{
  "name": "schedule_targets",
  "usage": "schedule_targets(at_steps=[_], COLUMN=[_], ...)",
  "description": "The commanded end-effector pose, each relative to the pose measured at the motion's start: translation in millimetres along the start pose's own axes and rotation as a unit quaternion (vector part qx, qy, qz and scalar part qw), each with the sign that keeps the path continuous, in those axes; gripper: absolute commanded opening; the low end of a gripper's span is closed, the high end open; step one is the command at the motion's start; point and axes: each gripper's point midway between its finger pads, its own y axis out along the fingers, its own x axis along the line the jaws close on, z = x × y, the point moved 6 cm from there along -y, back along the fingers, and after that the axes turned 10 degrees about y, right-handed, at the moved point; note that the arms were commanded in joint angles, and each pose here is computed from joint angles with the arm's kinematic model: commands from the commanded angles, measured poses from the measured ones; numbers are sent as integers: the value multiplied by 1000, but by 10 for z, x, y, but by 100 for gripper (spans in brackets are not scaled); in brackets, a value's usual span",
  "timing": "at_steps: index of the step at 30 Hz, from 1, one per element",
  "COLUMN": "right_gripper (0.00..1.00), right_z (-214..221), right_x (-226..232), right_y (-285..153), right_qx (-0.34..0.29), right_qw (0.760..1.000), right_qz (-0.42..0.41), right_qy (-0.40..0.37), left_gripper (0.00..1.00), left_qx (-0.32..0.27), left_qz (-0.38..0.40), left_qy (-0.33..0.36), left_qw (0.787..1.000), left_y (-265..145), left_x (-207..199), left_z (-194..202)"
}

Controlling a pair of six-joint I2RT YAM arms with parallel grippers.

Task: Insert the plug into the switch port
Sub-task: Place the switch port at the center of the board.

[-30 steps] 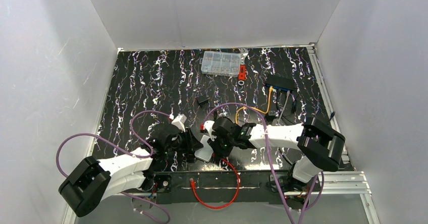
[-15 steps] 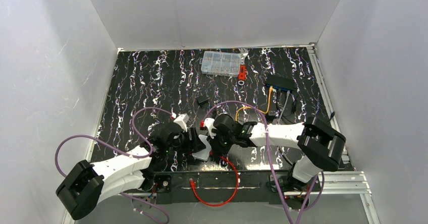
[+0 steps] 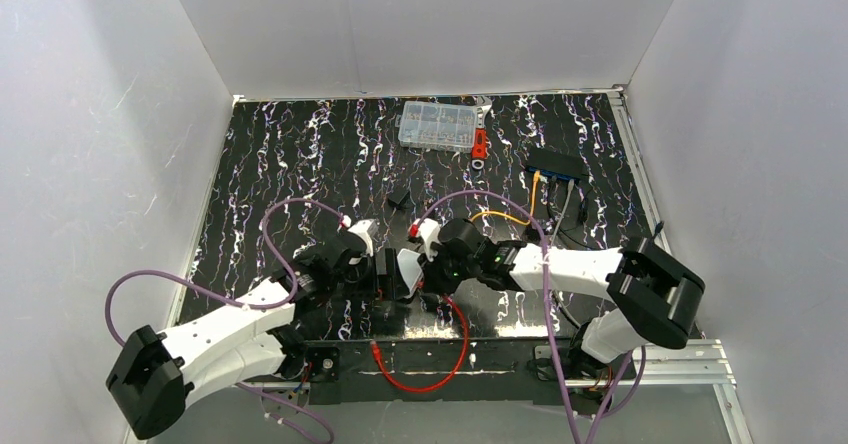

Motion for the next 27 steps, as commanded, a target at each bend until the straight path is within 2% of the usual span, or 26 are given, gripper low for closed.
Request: schedule_targets(at_steps=[1, 9, 16, 27], right_gripper=[1, 1, 1, 1], right_z=[-145, -212, -495, -812], right_x=[-69, -383, -741, -1071], right_y=[-97, -202, -234, 70], right_qx=[-42, -57, -83, -75], right_qw=[999, 996, 989, 986], right_qz=[11, 59, 89, 94], right_qy=[-5, 35, 81, 114], left_gripper=[98, 98, 98, 98], left_qx=[-24, -58, -76, -74], left_qz=[-77, -117, -107, -93], left_qy=[12, 33, 38, 39], left_qw=[997, 991, 991, 992], left_y=[-249, -535, -642, -646], left_x=[89, 110, 74, 43], left_z=[-154, -330, -381, -371])
